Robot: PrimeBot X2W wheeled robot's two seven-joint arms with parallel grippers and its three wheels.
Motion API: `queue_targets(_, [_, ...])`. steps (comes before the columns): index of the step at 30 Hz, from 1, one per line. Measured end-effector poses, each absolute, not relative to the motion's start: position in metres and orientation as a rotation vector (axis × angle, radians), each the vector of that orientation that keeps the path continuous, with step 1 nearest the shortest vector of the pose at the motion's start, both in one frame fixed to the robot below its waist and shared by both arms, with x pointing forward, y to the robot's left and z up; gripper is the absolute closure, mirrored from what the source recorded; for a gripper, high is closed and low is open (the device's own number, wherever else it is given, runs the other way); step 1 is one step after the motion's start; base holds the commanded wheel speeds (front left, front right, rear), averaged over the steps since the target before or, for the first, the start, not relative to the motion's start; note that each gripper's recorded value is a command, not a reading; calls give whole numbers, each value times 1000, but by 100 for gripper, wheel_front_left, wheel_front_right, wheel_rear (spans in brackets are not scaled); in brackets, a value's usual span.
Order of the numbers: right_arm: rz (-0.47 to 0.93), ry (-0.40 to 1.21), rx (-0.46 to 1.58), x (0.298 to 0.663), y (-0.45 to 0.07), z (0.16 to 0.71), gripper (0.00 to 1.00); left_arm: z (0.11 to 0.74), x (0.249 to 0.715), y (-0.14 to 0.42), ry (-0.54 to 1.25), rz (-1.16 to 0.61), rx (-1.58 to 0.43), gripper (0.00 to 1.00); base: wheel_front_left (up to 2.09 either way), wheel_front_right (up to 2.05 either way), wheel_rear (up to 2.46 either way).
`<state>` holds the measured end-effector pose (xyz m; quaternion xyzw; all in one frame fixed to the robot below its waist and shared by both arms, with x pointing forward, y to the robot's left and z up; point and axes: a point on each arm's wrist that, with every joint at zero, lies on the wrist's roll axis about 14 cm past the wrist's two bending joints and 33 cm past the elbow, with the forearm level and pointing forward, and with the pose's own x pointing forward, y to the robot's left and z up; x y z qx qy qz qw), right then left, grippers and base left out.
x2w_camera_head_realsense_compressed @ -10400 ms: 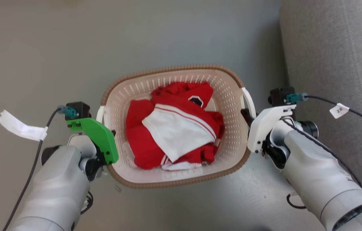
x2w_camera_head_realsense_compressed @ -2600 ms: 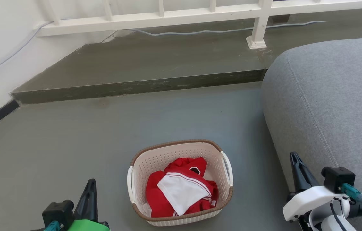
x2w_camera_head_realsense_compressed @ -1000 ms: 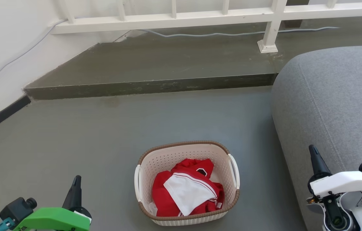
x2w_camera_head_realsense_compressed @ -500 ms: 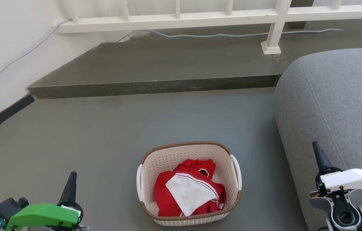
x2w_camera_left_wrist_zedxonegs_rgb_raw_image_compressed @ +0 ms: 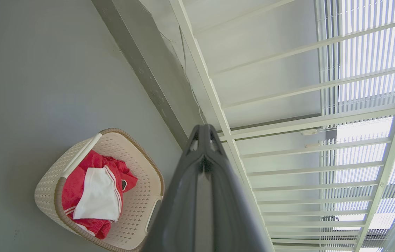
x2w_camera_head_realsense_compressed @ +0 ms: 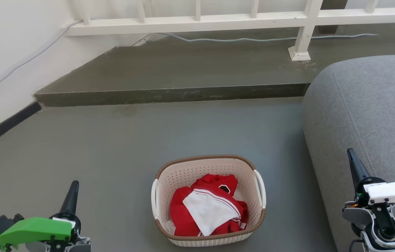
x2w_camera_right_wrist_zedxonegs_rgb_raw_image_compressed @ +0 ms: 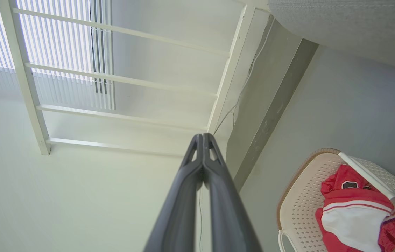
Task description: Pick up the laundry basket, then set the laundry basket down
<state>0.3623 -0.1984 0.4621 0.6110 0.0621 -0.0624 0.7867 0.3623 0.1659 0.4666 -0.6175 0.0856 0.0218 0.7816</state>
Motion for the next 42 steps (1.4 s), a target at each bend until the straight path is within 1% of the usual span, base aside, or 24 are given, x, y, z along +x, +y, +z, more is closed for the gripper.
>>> queue_targets(19, [-97,55,1578,373,-204,478,100,477,371,183,105,60,-1580,100,0,0,0])
queue_targets(42, [-98,53,1582,374,-205,478,100,478,373,184,98,54,-1581,100,0,0,0])
